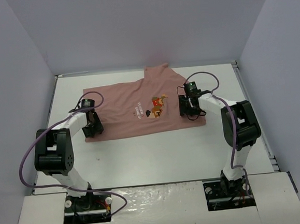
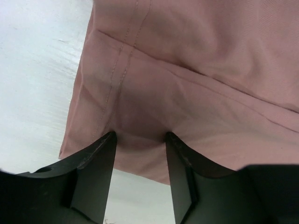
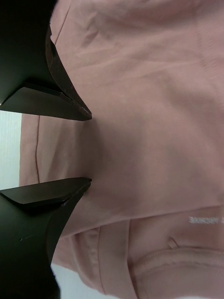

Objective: Fold and stack the t-shirts

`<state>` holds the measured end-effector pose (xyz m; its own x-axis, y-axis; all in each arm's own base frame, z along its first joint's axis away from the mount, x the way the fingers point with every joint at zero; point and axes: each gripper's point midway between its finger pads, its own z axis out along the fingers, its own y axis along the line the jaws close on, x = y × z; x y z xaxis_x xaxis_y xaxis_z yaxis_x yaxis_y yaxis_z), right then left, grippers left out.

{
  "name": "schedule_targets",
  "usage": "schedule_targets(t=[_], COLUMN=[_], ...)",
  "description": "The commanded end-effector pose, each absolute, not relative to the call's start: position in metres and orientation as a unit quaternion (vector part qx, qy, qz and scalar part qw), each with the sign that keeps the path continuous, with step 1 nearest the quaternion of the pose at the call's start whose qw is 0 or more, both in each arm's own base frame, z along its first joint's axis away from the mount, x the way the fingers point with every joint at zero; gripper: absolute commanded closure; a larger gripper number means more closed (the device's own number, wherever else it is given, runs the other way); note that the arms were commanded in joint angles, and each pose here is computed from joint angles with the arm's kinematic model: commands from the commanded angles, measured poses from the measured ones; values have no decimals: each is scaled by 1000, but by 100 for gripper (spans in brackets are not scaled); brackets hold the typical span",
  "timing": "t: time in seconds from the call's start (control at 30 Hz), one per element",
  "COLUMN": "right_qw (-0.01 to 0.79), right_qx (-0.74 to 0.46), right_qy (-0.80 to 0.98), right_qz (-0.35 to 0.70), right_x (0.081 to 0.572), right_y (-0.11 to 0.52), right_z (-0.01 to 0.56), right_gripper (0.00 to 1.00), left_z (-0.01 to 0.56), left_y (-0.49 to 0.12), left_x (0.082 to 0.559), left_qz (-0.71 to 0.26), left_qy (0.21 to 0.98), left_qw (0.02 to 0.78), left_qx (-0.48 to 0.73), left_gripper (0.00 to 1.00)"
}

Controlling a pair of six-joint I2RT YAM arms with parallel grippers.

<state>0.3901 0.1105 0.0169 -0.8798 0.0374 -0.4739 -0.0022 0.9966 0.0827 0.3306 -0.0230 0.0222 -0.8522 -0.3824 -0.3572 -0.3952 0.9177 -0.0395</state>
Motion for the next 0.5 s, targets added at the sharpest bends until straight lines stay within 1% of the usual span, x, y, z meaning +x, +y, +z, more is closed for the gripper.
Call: schedule_targets(t=[0.0,0.07,0.17,0.3,0.47], right_qw=[235,214,205,173,166], right_qx=[26,42,76,100,125], right_qy=[972,976,976,979,978], right_qz=[1,-4,-6,-34,-29], right_x=[371,349,321,278,255], right_y=[91,86,79,64,64], right_z=[7,-5,-1,4,21], right_gripper=[51,51,51,51,51], left_z=[20,11,9,30,42], left_y=[-26,-27,-30,-34,-38], left_x=[302,284,256,234,206], left_qz=[14,13,6,-16,-37], left_qy=[958,960,961,957,952], left_qw=[166,144,122,133,136], left_qx=[-235,-238,-247,-256,-271], left_gripper=[60,60,60,60,59])
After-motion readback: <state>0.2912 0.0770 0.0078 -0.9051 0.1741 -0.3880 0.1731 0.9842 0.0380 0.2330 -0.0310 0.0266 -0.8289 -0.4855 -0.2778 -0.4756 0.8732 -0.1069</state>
